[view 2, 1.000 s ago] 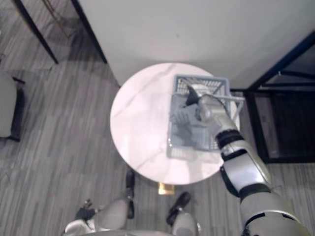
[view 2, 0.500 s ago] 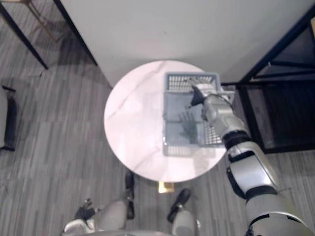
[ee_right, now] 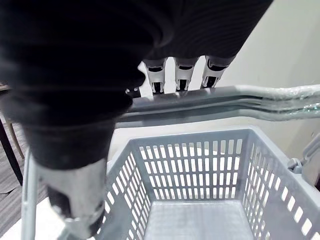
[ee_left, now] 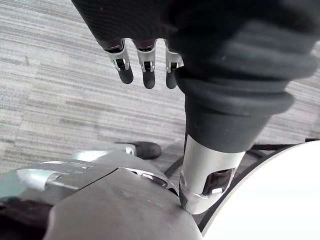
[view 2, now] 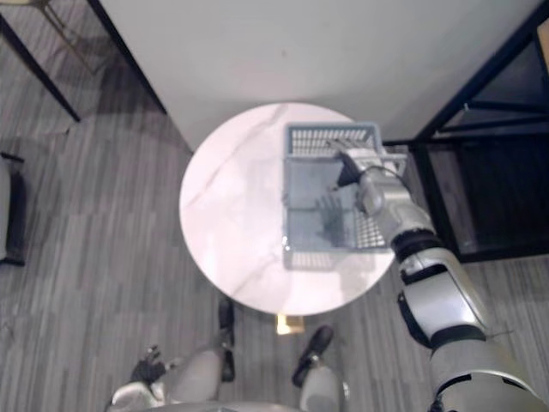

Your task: Pick vegetable in the basket

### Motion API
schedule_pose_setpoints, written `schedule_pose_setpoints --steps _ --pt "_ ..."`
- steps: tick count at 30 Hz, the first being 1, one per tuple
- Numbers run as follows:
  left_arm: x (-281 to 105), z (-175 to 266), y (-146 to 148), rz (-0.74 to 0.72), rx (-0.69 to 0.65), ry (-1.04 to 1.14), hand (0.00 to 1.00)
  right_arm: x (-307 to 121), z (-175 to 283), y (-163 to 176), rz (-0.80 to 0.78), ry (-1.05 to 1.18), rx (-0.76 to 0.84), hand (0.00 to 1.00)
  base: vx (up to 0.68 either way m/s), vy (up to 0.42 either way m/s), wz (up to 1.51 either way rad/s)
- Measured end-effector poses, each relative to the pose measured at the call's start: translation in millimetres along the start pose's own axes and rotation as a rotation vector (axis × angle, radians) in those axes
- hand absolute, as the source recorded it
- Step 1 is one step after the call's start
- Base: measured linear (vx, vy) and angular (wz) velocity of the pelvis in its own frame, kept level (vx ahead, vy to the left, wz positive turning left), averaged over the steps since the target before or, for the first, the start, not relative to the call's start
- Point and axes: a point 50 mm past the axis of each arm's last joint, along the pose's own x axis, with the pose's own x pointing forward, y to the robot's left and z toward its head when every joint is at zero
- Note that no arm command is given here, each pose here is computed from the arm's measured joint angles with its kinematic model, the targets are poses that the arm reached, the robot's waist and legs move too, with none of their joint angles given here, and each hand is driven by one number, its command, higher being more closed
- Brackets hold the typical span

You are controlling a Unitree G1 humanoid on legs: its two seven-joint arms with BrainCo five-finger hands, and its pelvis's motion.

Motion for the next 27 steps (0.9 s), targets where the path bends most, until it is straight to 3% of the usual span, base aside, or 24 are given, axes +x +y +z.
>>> schedule_pose_setpoints --steps 2,3,11,27 --pt "0.0 0.2 -0.5 -0.002 0.002 -0.002 0.00 -0.3 -1.7 0.8 0.001 0.009 0.000 0.00 0.01 -0.013 0.03" --pt "0.1 0.6 -1.3 -0.006 0.006 -0.005 0.00 0.9 -1.1 -2.1 -0.011 0.007 0.000 1.00 0.00 -0.016 0.05" --pt "2.7 8.0 -8.7 -0.031 0.026 -0.025 0.00 8.0 -12.1 -25.9 -0.089 0.079 0.019 1.00 0.00 -0.007 0.01" --pt "4.1 12.1 -10.2 -0.030 0.062 -0.033 0.00 0.7 -13.8 -8.4 -0.040 0.073 -0.050 1.00 0.00 -0.003 -0.02"
